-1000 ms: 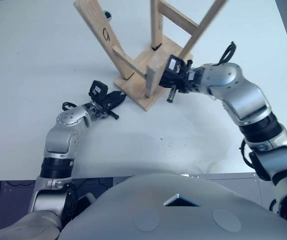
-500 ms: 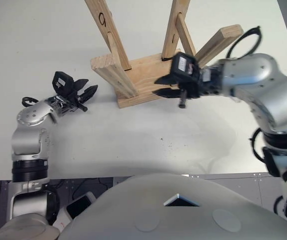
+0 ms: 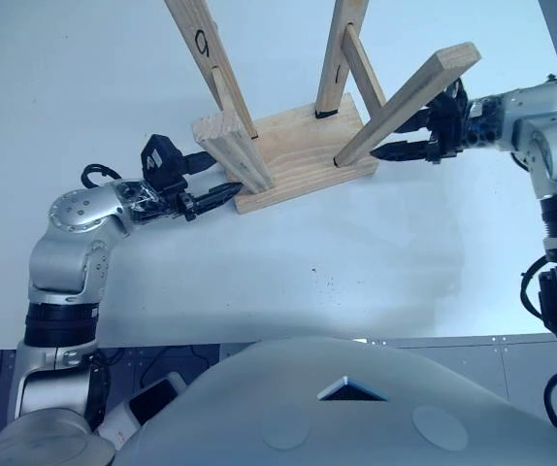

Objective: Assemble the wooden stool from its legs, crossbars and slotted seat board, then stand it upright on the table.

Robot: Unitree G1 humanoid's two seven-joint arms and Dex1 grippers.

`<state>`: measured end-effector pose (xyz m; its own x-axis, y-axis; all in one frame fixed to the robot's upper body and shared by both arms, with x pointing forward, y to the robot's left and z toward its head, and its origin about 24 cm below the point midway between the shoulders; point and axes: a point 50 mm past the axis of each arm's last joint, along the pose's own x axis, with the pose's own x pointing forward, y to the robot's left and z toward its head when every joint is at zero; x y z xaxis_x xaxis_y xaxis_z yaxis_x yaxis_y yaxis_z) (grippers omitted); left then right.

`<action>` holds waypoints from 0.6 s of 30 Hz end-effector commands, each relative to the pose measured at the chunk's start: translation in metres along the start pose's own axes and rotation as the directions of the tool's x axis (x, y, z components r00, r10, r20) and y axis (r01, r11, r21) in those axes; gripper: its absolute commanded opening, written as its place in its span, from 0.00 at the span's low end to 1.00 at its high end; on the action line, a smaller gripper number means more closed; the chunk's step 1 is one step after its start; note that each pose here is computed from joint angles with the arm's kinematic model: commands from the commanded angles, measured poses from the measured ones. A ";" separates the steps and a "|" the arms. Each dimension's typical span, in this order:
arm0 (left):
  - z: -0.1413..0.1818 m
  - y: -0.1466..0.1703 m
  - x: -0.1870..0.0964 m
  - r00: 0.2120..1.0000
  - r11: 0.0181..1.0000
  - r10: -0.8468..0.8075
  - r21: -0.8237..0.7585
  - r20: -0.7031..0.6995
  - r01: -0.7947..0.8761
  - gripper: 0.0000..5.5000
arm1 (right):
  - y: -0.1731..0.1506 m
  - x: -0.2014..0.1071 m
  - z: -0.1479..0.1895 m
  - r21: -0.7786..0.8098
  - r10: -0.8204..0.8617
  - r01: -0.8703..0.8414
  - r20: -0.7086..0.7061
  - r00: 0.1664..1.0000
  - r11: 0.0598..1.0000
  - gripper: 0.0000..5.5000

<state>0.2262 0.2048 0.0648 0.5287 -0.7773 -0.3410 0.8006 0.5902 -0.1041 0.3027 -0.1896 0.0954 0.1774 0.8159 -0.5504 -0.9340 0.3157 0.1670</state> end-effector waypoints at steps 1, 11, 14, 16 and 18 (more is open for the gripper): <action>0.008 0.003 0.007 0.999 0.999 -0.032 0.036 0.016 0.031 0.57 | 0.002 0.016 -0.001 0.014 0.064 -0.065 0.035 0.997 0.998 0.47; -0.005 -0.006 0.015 0.991 0.992 -0.129 -0.001 -0.026 0.129 0.58 | 0.000 0.038 -0.017 0.132 0.088 -0.087 0.000 0.996 0.987 0.34; -0.009 -0.009 0.012 0.990 0.990 -0.137 -0.016 -0.035 0.137 0.58 | 0.009 0.037 -0.025 0.248 0.197 -0.185 -0.026 0.980 0.951 0.34; -0.010 -0.008 0.011 0.991 0.991 -0.131 -0.019 -0.031 0.131 0.58 | 0.012 0.037 -0.027 0.270 0.227 -0.208 -0.042 0.973 0.940 0.32; -0.008 -0.006 0.013 0.993 0.993 -0.116 -0.022 -0.004 0.116 0.58 | 0.014 0.038 -0.026 0.267 0.241 -0.220 -0.049 0.969 0.938 0.32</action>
<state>0.2219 0.1933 0.0499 0.4095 -0.8411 -0.3533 0.8529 0.4905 -0.1790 0.3011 -0.1676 0.0729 0.0146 0.8544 -0.5194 -0.8817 0.2559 0.3963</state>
